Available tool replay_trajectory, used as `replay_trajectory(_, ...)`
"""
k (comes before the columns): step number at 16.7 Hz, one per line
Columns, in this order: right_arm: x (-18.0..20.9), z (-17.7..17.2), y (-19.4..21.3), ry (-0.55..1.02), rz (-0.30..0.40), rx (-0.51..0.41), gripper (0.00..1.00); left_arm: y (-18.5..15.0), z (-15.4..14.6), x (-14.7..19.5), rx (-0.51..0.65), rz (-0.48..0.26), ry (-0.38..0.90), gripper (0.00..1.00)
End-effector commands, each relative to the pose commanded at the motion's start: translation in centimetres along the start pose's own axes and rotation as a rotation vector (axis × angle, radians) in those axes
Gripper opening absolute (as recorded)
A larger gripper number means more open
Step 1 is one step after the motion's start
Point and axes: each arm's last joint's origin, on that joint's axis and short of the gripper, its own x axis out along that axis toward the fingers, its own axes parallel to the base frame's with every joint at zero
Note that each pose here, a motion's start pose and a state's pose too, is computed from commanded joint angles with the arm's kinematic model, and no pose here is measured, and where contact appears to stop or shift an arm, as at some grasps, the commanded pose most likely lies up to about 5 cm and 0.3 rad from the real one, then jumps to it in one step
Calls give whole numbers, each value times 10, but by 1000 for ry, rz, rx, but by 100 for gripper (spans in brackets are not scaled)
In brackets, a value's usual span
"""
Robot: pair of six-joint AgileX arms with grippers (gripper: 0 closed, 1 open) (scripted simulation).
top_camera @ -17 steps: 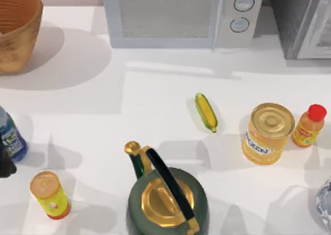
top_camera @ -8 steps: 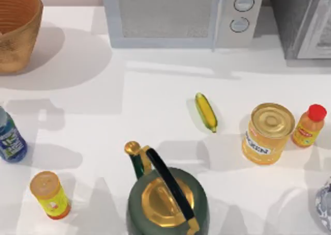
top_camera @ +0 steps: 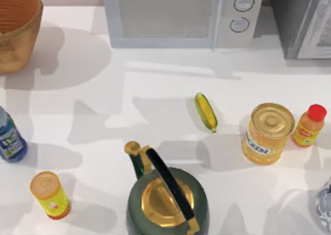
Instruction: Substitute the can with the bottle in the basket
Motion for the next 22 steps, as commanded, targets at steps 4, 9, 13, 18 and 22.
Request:
replay_trajectory(4, 0, 0, 0, 0, 0, 0, 100, 19, 38, 79, 7, -24, 173, 100)
replay_trajectory(9, 0, 0, 0, 0, 0, 0, 100, 36, 42, 171, 17, -64, 342, 100)
replay_trajectory(13, 0, 0, 0, 0, 0, 0, 100, 41, 29, 216, 25, -93, 426, 100)
replay_trajectory(18, 0, 0, 0, 0, 0, 0, 100, 41, 26, 225, 26, -99, 443, 100)
replay_trajectory(22, 0, 0, 0, 0, 0, 0, 100, 39, 23, 232, 28, -99, 443, 100)
